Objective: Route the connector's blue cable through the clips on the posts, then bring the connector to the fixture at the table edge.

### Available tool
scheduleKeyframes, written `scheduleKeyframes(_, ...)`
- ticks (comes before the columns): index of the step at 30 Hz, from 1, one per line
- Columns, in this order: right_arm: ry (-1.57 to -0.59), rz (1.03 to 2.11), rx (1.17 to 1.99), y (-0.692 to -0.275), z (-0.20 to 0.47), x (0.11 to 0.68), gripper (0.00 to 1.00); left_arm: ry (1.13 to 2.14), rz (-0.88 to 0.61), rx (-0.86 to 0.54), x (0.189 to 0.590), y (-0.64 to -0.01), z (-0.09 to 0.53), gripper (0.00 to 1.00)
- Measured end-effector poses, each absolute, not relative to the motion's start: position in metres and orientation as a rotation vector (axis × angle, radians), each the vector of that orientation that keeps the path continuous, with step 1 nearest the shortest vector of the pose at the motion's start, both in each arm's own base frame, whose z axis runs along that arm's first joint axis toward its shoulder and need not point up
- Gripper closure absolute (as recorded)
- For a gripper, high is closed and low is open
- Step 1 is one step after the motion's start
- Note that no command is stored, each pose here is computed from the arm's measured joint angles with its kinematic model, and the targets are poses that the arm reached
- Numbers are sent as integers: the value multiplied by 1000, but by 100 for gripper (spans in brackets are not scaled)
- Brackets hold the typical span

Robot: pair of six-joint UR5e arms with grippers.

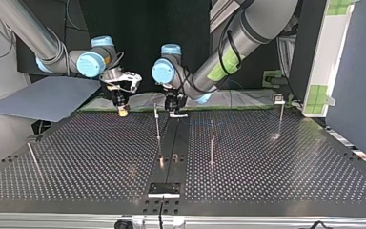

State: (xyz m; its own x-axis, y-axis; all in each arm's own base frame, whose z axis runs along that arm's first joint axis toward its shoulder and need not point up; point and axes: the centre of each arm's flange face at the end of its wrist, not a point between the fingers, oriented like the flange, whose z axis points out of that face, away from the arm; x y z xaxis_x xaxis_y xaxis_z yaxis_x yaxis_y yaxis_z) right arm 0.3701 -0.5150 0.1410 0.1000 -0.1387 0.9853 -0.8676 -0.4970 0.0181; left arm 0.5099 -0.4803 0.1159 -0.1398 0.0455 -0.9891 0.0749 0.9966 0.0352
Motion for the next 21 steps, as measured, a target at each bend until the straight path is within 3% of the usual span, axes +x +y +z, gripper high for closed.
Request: scheduleKeyframes(21,-989,1461,1719,-540,145,376,100,1717,-41,110,522,-488,103,100)
